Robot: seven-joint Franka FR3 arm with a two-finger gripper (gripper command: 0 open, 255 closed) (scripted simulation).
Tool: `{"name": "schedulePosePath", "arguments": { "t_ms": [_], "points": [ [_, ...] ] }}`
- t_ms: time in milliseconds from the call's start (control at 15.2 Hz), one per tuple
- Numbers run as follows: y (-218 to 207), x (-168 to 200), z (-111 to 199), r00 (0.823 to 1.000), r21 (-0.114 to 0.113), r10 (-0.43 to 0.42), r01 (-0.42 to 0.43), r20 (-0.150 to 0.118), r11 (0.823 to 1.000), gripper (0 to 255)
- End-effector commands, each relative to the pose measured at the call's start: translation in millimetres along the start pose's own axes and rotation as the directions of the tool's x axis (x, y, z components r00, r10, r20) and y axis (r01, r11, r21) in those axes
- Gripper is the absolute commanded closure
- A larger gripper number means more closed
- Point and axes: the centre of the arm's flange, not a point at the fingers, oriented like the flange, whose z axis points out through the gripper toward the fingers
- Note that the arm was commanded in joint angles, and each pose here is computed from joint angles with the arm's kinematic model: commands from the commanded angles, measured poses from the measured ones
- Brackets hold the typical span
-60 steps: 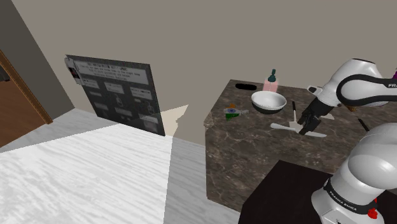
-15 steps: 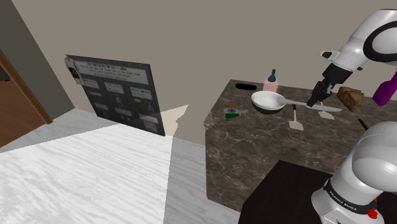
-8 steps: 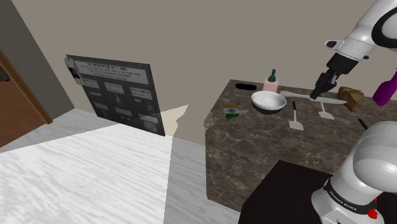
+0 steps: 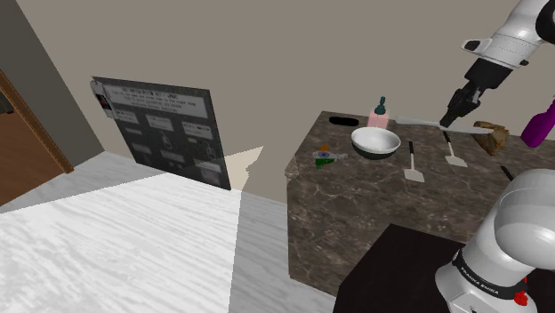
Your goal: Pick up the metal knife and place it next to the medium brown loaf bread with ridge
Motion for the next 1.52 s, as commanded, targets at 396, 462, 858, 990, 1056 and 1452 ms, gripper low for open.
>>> {"name": "schedulePosePath", "arguments": {
  "t_ms": [396, 462, 858, 990, 1056, 1452],
  "points": [
    [13, -94, -35, 1.000, 0.000, 0.000, 0.000, 0.000, 1.000, 255],
    [15, -107, -39, 1.000, 0.000, 0.000, 0.000, 0.000, 1.000, 255],
    [26, -181, -64, 1.000, 0.000, 0.000, 0.000, 0.000, 1.000, 255],
    [29, -206, -72, 1.000, 0.000, 0.000, 0.000, 0.000, 1.000, 255],
    [31, -218, -77, 1.000, 0.000, 0.000, 0.000, 0.000, 1.000, 255],
    [41, -293, -102, 1.000, 0.000, 0.000, 0.000, 0.000, 1.000, 255]
  ]
}}
